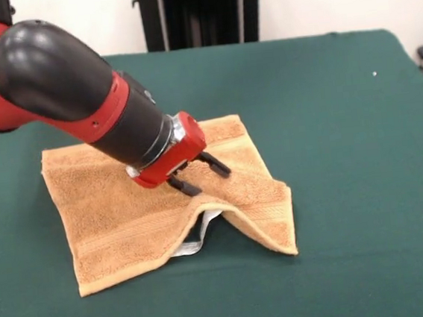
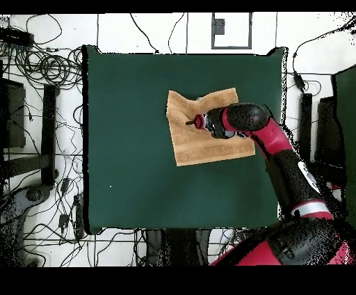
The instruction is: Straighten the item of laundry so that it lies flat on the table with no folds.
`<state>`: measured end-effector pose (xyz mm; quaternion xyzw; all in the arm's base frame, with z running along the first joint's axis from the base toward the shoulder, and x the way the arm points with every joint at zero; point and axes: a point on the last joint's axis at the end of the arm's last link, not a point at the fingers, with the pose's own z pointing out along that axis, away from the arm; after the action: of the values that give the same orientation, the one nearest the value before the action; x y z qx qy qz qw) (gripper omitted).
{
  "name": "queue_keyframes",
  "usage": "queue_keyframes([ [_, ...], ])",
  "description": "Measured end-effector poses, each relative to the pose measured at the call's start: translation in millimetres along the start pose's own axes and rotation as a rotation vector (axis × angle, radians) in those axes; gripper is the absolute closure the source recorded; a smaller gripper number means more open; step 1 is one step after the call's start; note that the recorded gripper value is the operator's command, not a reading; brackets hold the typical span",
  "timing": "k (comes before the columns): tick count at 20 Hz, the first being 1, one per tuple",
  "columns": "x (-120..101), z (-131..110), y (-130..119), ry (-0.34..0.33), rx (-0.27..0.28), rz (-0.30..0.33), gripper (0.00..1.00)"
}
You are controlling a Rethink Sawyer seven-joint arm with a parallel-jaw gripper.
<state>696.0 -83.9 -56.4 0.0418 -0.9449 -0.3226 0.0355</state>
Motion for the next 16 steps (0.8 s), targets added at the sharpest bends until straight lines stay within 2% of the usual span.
queue_keyframes([
  [5, 18, 2, 2, -0.123, 0.023, -0.117, 0.0],
  [7, 22, 3, 3, -0.156, 0.039, -0.138, 0.0],
  [8, 28, 6, 7, -0.216, 0.074, -0.158, 0.0],
  [11, 30, 10, 11, -0.282, 0.113, -0.17, 0.0],
  [13, 24, 15, 16, -0.37, 0.161, -0.19, 0.0],
  [14, 12, 19, 17, -0.477, 0.223, -0.217, 0.0],
  [16, -6, 24, 14, -0.642, 0.321, -0.254, 0.0],
])
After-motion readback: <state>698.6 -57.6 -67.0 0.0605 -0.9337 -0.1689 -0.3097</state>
